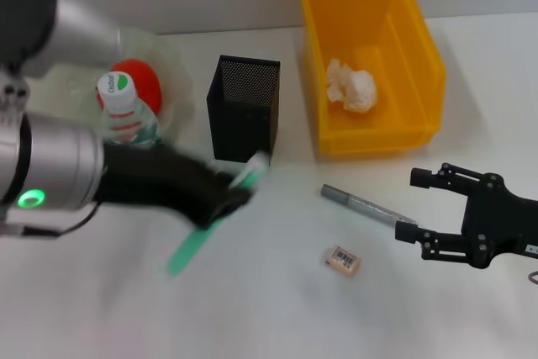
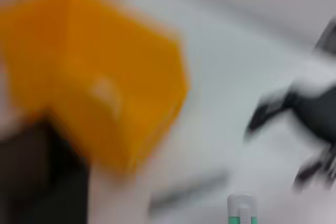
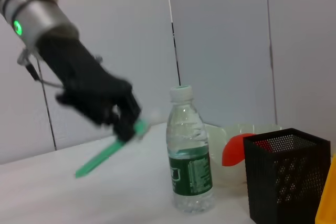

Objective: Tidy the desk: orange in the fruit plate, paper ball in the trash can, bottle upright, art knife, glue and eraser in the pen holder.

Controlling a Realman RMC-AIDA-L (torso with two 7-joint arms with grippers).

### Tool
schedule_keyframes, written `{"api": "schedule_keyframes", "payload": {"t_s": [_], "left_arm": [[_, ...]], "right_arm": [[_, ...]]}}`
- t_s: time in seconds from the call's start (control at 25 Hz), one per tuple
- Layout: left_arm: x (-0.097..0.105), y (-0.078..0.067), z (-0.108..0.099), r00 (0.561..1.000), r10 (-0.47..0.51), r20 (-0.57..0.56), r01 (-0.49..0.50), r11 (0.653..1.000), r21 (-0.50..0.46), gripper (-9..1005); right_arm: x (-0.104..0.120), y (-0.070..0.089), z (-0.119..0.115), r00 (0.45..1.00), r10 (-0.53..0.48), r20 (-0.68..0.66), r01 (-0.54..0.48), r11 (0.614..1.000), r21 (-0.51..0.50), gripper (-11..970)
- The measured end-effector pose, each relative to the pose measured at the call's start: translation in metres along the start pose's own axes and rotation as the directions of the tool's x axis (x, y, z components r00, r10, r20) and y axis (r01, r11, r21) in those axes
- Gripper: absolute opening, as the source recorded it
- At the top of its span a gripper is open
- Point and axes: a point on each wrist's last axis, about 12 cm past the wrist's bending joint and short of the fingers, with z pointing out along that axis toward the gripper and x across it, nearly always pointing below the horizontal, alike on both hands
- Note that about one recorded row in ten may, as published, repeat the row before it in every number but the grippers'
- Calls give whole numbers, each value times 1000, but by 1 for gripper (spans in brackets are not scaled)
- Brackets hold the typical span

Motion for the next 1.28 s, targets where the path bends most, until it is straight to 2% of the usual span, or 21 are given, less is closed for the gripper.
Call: {"api": "schedule_keyframes", "payload": {"t_s": [0.16,0.28,0.32,0.36,0.4,0.44,0.52,0.6,0.64,0.72,0.76,0.96,1.16,1.28], "left_arm": [[-20,-6,-3,966,94,243,-107,993,41,215],[-32,-11,3,892,190,409,-214,977,12,218],[-38,-15,12,837,259,481,-270,962,-47,219],[-38,-15,12,837,259,481,-270,962,-47,221],[-42,-16,20,803,298,515,-289,952,-100,222],[-43,-16,24,792,309,527,-288,949,-125,223],[-46,-14,38,751,369,547,-286,929,-234,225],[-49,-10,62,720,439,537,-274,892,-361,228],[-49,-10,62,720,439,537,-274,892,-361,229],[-51,-6,87,728,460,508,-249,868,-429,232],[-51,-6,87,728,460,508,-249,868,-429,233],[-56,-3,118,755,474,453,-194,822,-536,239],[-59,-9,122,728,518,449,-167,769,-617,245],[-57,-13,117,683,533,500,-119,757,-643,249]], "right_arm": [[0,0,1,1000,7,6,-7,1000,5,768],[0,-1,3,1000,13,6,-13,1000,9,768],[1,0,4,1000,17,5,-17,1000,12,768],[1,0,4,1000,17,5,-17,1000,12,768],[1,0,4,1000,18,5,-18,1000,13,768],[1,0,4,1000,20,6,-20,1000,14,768],[1,0,5,1000,24,10,-24,1000,15,767],[1,1,5,1000,26,11,-26,1000,16,767],[1,0,6,999,29,13,-30,999,17,767],[1,1,7,999,35,16,-35,999,18,767],[1,1,7,999,35,16,-35,999,18,767],[2,0,10,999,37,14,-38,999,25,766],[2,0,14,999,45,17,-46,999,19,766],[2,0,14,999,46,16,-46,999,19,765]]}}
